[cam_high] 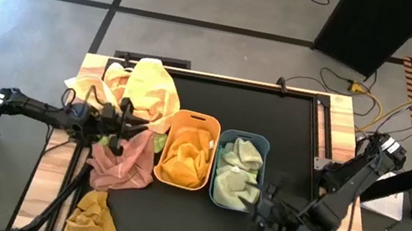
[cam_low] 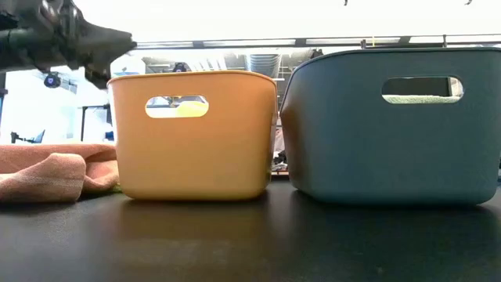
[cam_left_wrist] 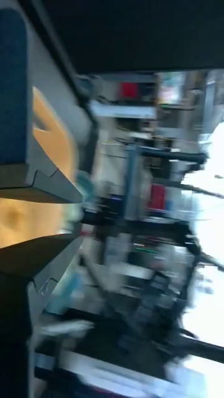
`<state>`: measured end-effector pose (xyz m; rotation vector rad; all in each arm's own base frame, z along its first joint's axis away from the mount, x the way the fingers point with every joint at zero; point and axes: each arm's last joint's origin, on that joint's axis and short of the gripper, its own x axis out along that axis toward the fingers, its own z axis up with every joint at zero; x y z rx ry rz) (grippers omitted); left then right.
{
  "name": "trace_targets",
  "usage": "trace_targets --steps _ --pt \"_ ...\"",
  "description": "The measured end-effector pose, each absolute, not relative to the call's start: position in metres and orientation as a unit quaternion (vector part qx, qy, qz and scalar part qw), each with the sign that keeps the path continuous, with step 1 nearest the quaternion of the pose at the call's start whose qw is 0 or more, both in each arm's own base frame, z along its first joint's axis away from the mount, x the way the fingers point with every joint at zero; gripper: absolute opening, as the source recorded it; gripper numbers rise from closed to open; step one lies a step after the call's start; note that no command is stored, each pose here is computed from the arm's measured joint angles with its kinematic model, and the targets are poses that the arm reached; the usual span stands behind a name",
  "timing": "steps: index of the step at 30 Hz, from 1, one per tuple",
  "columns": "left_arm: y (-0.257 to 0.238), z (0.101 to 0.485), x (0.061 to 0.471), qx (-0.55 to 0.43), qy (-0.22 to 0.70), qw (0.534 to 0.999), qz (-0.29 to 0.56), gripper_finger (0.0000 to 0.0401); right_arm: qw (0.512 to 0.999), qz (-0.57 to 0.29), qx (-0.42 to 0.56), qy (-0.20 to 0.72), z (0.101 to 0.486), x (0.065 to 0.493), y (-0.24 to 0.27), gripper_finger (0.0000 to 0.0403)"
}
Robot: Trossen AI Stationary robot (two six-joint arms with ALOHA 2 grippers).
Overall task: Sort towels by color in basket
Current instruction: Put the light orange towel into the orange bin
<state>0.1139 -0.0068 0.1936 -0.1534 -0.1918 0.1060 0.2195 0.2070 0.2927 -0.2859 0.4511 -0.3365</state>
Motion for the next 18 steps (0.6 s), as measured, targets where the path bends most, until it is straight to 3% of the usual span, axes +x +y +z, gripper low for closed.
trace_targets --steps 4,11,18 --pt "-0.010 0.207 0.112 -0.100 -0.163 0.982 -0.004 0.0075 0.940 -0.201 -0.156 0.226 0.293 0.232 0.192 0.0201" --pt "-0.027 0.231 0.101 -0.132 -0.248 0.901 -0.331 0.0075 0.934 -0.233 -0.143 0.229 0.293 0.244 0.176 0.0189" --pt "-0.031 0.222 0.109 -0.153 -0.185 0.901 -0.361 0.0075 0.935 -0.239 -0.138 0.225 0.293 0.245 0.175 0.0169"
